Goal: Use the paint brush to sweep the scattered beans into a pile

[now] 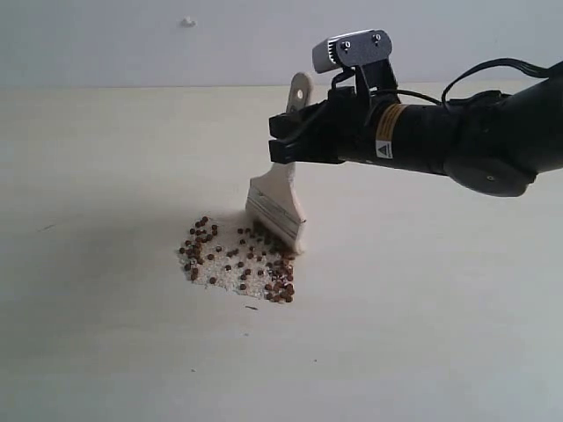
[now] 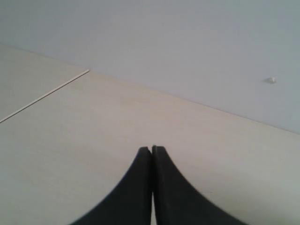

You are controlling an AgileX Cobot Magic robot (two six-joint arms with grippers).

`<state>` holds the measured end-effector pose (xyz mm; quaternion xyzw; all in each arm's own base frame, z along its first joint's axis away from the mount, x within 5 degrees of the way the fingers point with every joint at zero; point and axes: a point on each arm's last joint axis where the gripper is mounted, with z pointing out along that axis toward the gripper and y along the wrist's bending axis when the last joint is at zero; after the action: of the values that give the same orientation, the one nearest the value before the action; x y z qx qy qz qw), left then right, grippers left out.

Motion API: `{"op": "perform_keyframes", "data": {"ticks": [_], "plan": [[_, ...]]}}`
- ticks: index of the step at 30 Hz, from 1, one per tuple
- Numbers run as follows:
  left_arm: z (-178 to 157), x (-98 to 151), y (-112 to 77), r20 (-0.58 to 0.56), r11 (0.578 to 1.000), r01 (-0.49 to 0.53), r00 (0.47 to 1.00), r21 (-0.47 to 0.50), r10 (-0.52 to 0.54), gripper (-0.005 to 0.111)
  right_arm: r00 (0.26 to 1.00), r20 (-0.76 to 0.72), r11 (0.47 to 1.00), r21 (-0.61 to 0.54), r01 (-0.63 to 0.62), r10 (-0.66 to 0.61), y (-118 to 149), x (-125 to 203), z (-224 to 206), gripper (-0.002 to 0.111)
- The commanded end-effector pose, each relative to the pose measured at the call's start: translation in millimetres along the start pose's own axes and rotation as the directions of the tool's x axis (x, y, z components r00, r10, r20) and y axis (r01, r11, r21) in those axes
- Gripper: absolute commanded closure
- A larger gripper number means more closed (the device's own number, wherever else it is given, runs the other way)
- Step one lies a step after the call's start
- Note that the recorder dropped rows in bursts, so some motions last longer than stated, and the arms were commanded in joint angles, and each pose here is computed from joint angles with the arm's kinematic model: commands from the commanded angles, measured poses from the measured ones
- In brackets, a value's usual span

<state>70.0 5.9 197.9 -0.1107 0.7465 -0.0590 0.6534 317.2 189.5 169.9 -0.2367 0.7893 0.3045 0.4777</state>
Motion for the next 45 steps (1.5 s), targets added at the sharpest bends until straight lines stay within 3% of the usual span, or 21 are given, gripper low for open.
{"op": "perform_keyframes", "data": {"ticks": [1,9,22,28,33,39,45], "plan": [[-1,1,0.7,0.002,1.000,0.004,1.000,-0.006,-0.004,0.107,1.000,0.018,0.999,-0.042,-0.020,0.020,3,-2,0,0.108],[-1,1,0.7,0.002,1.000,0.004,1.000,-0.006,-0.004,0.107,1.000,0.008,0.998,-0.055,-0.018,0.018,4,-2,0,0.108],[-1,1,0.7,0.002,1.000,0.004,1.000,-0.006,-0.004,0.107,0.996,0.067,0.998,-0.014,0.068,-0.067,10,-30,-17,0.108],[-1,1,0.7,0.002,1.000,0.004,1.000,-0.006,-0.004,0.107,0.991,0.118,0.972,0.215,-0.092,0.067,-3,-31,-40,0.108],[-1,1,0.7,0.002,1.000,0.004,1.000,-0.006,-0.004,0.107,0.948,0.249,0.884,0.371,-0.283,0.200,-6,-11,-84,0.108],[-1,1,0.7,0.002,1.000,0.004,1.000,-0.006,-0.004,0.107,0.899,0.339,0.829,0.389,-0.401,0.276,21,18,-98,0.108],[-1,1,0.7,0.002,1.000,0.004,1.000,-0.006,-0.004,0.107,0.886,0.404,0.776,0.474,-0.416,0.228,50,31,-104,0.108]]}}
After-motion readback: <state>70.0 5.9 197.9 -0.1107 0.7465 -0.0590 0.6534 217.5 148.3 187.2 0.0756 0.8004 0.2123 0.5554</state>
